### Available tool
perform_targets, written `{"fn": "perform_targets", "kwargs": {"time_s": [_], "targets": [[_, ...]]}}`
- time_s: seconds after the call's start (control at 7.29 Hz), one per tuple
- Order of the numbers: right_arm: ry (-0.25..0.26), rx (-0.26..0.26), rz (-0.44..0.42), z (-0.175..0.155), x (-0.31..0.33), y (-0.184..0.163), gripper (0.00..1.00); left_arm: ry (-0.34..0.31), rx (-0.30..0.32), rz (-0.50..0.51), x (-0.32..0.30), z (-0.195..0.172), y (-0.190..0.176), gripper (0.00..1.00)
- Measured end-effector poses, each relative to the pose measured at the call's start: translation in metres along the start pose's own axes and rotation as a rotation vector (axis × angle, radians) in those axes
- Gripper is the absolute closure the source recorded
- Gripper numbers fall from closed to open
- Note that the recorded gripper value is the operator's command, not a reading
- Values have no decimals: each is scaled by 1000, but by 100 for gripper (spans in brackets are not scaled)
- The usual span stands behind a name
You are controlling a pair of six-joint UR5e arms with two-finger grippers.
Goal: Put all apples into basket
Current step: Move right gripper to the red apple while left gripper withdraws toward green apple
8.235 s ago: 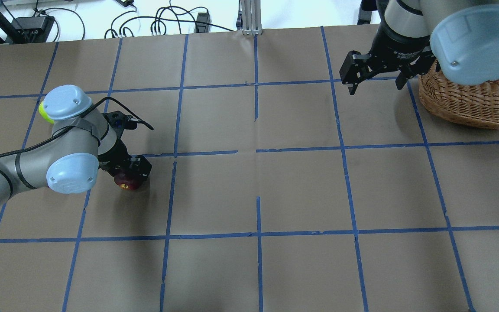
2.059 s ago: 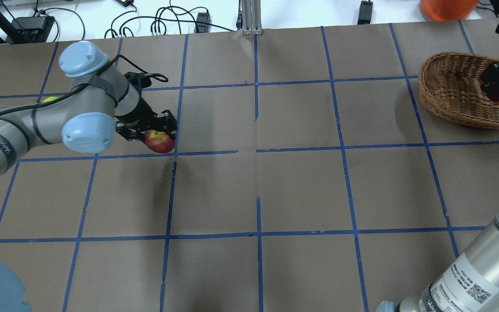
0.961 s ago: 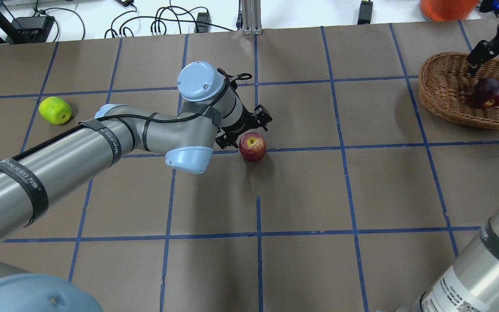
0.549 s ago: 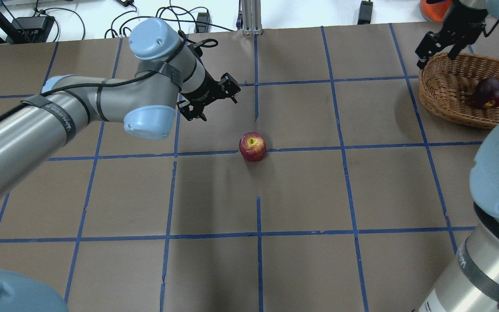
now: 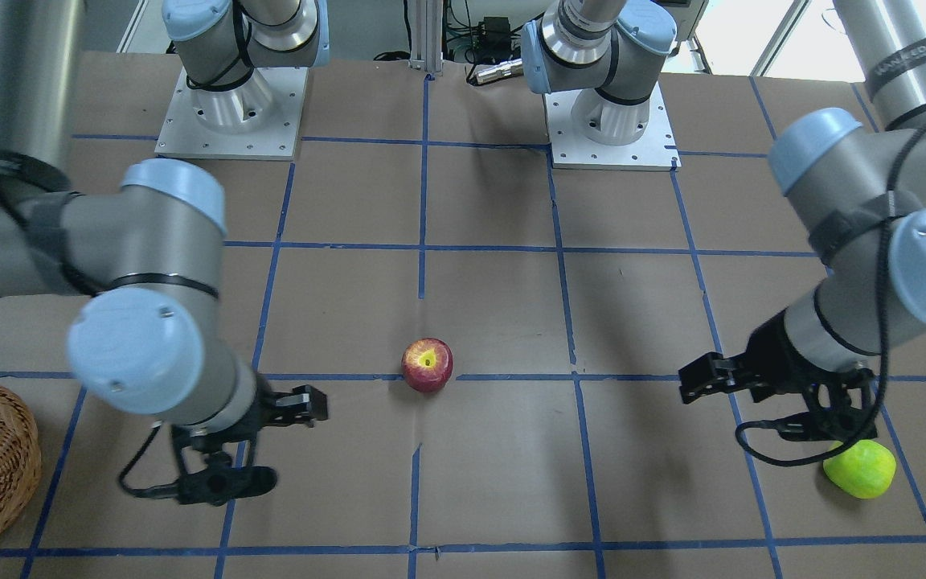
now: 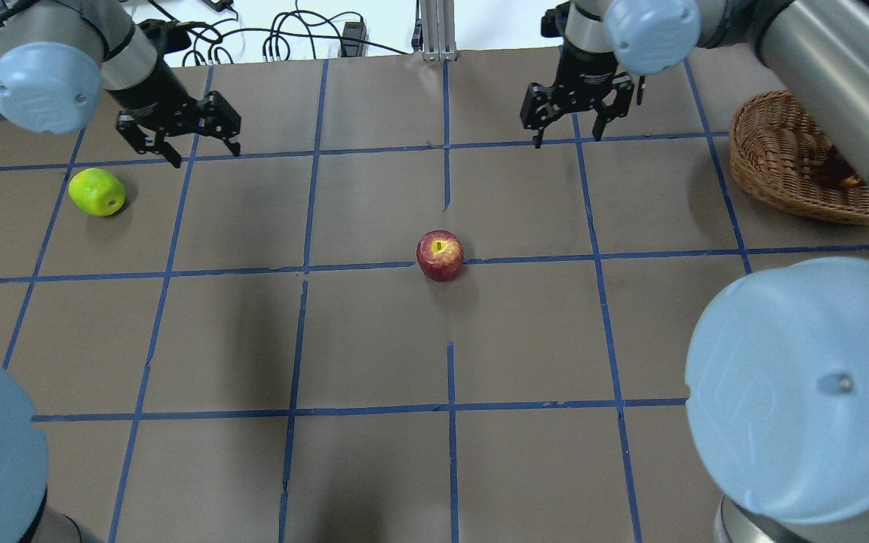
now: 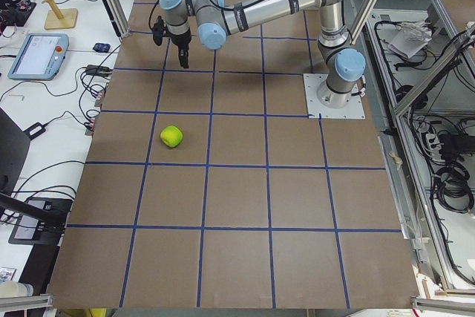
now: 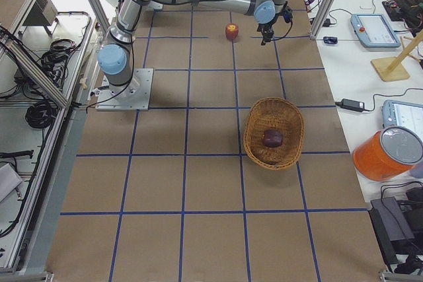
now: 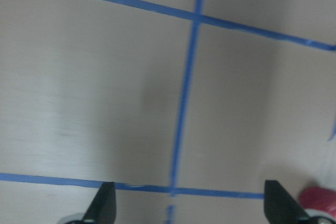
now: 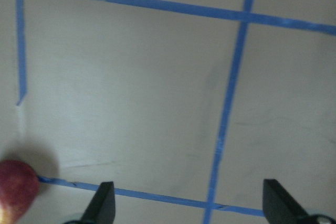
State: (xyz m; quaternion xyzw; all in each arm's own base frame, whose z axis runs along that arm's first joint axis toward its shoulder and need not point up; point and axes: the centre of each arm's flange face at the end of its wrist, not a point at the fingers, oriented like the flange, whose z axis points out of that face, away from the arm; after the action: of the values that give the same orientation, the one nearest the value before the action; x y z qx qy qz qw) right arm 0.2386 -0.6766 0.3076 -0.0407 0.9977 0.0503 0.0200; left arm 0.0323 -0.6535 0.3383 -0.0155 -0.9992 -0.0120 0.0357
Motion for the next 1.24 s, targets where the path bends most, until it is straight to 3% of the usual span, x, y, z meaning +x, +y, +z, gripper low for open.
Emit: {"fn": "perform_targets", "kwargs": {"time_s": [0.27,0.55,0.69,0.96,1.1,1.24], "targets": [[13,9,68,29,-113,41,0,-60,18,130,-102,16,-8,0],[32,13,92,68,-157,71,0,-84,13,122,-167,45,-20,0],[51,24,87,87,-159,79,0,-93,1,173,-184,58,-24,0],[105,39,69,118,-151,92,0,-125,-17,519,-198,68,-28,0],[119,30,55,127,-150,98,26,-128,-28,663,-200,73,-29,0],[126,24,39,133,-152,103,99,-123,-40,773,-201,81,-29,0]]}}
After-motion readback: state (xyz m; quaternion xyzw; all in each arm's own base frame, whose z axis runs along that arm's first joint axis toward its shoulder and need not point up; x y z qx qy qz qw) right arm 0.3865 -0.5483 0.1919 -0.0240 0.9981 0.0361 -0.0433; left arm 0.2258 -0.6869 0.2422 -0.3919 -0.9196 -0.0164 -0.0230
